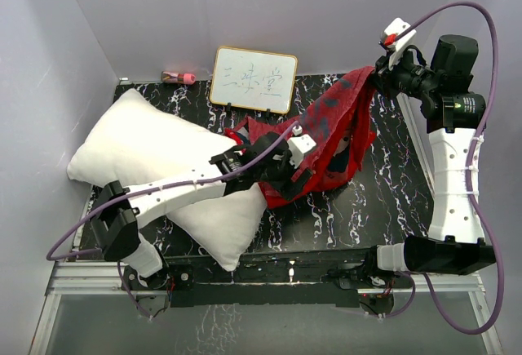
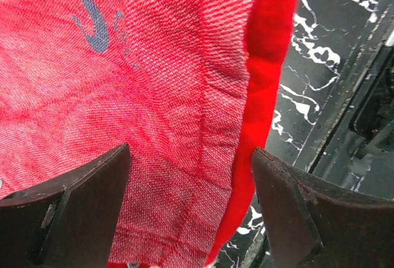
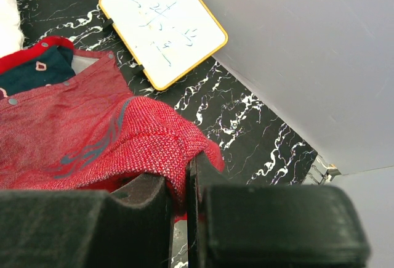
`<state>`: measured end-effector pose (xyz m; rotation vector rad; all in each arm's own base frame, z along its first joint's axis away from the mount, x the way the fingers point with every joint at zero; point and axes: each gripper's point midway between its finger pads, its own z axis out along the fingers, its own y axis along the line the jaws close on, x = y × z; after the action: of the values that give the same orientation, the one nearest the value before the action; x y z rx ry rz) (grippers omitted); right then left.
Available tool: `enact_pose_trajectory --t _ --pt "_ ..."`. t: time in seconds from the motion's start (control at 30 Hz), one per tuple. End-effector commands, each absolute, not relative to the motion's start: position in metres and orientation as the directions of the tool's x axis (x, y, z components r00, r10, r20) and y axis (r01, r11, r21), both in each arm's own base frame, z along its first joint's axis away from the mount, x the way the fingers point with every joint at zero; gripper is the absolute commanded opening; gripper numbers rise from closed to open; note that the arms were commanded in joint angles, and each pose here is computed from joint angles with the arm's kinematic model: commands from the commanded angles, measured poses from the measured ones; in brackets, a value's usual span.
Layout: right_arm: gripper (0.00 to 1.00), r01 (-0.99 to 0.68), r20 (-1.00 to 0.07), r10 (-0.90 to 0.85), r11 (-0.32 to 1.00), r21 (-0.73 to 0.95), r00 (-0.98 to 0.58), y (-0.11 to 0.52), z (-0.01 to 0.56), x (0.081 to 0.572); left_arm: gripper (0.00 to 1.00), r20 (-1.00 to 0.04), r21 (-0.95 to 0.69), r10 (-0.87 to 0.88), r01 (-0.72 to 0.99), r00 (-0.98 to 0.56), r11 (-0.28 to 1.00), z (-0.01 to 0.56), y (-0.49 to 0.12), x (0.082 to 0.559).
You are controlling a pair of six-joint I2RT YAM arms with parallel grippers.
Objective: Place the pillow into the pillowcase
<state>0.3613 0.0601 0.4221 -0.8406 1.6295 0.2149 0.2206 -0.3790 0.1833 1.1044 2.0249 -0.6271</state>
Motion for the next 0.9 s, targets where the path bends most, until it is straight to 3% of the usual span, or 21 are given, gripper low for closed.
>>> enact_pose_trajectory --t 0.0,0.1,0.2,0.27,0.37,0.4,0.6,0.87 --pt "0.08 -0.575 -0.906 -0.410 0.719 -0.391 0.104 0.059 0.453 0.365 0.77 -0.823 -0.066 0.446 0.839 -0.352 0.541 0.200 -0.390 0.232" --pt "0.08 -0.569 -0.906 -0.412 0.723 -0.392 0.100 0.057 0.453 0.366 0.75 -0.833 -0.098 0.423 0.846 -0.357 0.524 0.199 -0.397 0.229" --pt "0.08 -0.563 -0.906 -0.411 0.727 -0.393 0.102 0.057 0.454 0.367 0.63 -0.820 -0.099 0.428 0.830 -0.380 0.548 0.190 -0.395 0.231" --pt "0.08 -0.557 -0.906 -0.410 0.731 -0.395 0.103 0.056 0.456 0.366 0.45 -0.808 -0.076 0.437 0.804 -0.397 0.589 0.185 -0.388 0.237" --pt "0.08 -0.529 -0.902 -0.419 0.745 -0.406 0.102 0.051 0.461 0.368 0.03 -0.820 -0.012 0.423 0.751 -0.386 0.661 0.202 -0.374 0.251" --pt "0.08 -0.512 -0.898 -0.427 0.752 -0.416 0.102 0.048 0.464 0.369 0.00 -0.833 0.010 0.413 0.736 -0.369 0.677 0.214 -0.370 0.256" --pt "0.08 -0.338 -0.856 -0.490 0.787 -0.516 0.165 0.024 0.510 0.374 0.00 -0.956 0.107 0.262 0.673 -0.133 0.732 0.347 -0.341 0.271" --pt "0.08 -0.110 -0.746 -0.523 0.784 -0.611 0.412 0.019 0.620 0.343 0.00 -0.986 0.163 0.087 0.689 0.143 0.706 0.500 -0.326 0.258"
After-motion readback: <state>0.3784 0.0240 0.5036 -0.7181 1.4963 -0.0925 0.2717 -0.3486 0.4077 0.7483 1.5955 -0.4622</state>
